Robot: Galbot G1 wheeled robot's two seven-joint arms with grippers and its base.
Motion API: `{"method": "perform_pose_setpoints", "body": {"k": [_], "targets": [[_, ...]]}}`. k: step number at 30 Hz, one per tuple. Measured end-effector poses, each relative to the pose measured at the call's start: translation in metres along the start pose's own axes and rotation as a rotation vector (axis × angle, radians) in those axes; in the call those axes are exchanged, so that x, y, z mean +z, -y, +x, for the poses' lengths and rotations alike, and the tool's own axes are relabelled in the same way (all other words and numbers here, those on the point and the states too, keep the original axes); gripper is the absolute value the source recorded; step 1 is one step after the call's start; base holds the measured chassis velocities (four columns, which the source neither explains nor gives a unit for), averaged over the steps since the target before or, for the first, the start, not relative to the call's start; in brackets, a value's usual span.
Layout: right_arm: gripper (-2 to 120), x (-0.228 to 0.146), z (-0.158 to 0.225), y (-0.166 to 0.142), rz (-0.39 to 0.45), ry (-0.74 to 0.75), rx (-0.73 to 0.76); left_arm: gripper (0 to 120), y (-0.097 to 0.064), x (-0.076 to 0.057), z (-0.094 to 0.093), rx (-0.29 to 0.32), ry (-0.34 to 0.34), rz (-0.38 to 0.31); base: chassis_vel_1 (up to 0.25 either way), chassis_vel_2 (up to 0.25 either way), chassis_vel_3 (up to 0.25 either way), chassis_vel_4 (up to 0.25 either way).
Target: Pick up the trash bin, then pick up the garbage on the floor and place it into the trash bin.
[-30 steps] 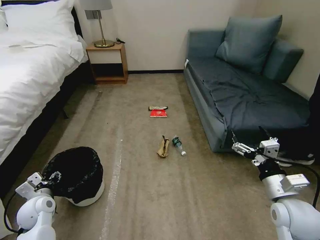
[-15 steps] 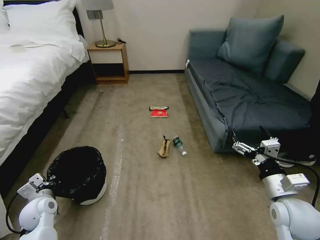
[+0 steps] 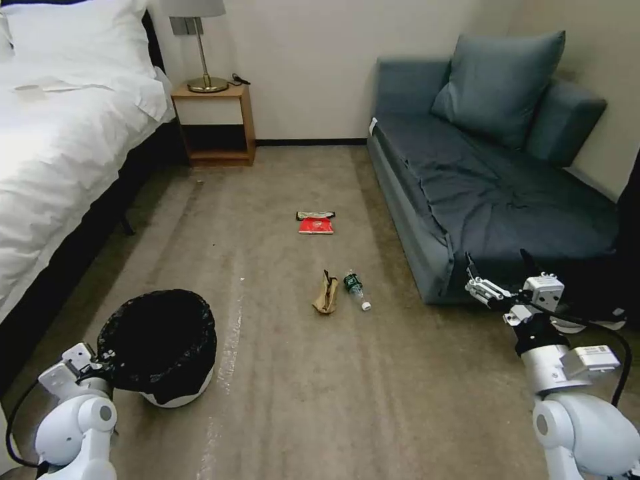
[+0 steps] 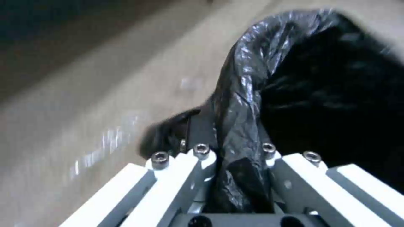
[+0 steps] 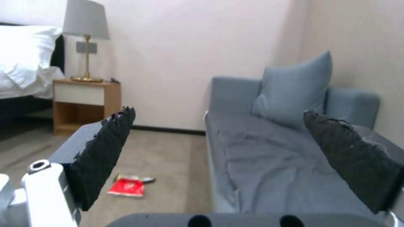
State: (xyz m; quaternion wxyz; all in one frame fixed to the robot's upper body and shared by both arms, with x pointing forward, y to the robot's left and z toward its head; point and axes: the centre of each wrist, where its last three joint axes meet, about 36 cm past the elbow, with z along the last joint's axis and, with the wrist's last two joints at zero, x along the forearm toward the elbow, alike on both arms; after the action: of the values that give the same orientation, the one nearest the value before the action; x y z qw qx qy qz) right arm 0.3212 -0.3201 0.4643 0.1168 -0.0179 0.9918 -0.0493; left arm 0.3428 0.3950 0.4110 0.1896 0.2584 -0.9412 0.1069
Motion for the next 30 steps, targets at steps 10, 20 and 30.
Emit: {"method": "perform_pose_setpoints", "body": {"k": [10, 20, 30], "targets": [[100, 0.012, 0.004, -0.005, 0.0, 0.013, -0.025, 4, 0.037, -0.065, 0.065, 0.151, 0.231, -0.072, 0.0, 0.0, 0.0, 0.0], [100, 0.021, 0.004, -0.013, -0.029, -0.005, -0.047, 4, 0.041, -0.085, 0.09, 0.127, 0.32, -0.068, 0.0, 0.0, 0.0, 0.0], [100, 0.019, 0.006, -0.012, -0.026, -0.019, -0.05, 4, 0.042, -0.082, 0.087, 0.113, 0.327, -0.057, 0.0, 0.0, 0.0, 0.0]]}}
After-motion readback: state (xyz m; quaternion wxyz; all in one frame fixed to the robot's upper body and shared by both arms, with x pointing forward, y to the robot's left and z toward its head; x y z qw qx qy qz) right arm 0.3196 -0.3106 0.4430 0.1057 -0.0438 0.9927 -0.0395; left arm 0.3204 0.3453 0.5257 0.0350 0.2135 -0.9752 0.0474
